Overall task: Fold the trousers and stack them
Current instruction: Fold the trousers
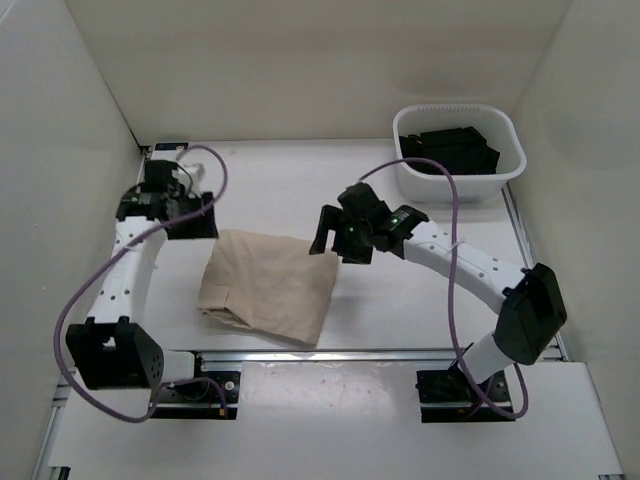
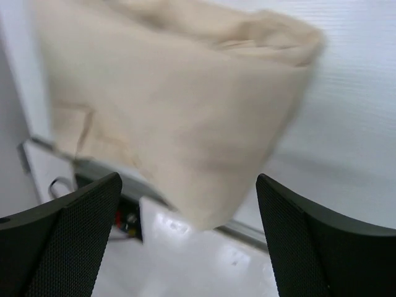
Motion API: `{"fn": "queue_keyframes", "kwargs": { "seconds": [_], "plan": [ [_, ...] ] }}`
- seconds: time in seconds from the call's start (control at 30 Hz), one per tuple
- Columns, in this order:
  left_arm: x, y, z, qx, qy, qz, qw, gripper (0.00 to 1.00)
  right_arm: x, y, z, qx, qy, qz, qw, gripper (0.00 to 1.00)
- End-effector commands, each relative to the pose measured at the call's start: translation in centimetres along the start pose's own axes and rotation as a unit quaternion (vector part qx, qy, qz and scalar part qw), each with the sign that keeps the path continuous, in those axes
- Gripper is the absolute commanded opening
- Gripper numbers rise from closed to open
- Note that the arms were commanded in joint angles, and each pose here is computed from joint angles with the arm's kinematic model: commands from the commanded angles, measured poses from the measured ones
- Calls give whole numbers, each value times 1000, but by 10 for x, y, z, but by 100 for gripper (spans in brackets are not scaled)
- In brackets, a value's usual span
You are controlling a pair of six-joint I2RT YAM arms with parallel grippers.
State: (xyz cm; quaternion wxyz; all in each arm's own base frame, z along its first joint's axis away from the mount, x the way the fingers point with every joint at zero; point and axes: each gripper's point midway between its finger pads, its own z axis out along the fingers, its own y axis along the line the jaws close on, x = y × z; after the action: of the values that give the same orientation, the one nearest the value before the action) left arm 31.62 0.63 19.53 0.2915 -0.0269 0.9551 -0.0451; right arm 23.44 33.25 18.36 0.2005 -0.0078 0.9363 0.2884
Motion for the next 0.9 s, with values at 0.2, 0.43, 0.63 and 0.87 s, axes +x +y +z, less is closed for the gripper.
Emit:
{"fn": "queue_keyframes", "kwargs": {
  "seconds": [0.2,0.43,0.63,0.87],
  "plan": [
    [147,-8,55,-10,175,44,984,68,-9,-61,90,18,-34,88,995,95],
    [150,-19,60,25,166,39,985,68,-32,-110,124,47,-58,147,986,41],
    [155,-41,66,79,171,40,981,68,-55,-113,135,47,-45,133,989,8],
    [150,-37,66,66,152,45,985,68,-66,-117,85,66,-76,118,988,83]
  ]
}}
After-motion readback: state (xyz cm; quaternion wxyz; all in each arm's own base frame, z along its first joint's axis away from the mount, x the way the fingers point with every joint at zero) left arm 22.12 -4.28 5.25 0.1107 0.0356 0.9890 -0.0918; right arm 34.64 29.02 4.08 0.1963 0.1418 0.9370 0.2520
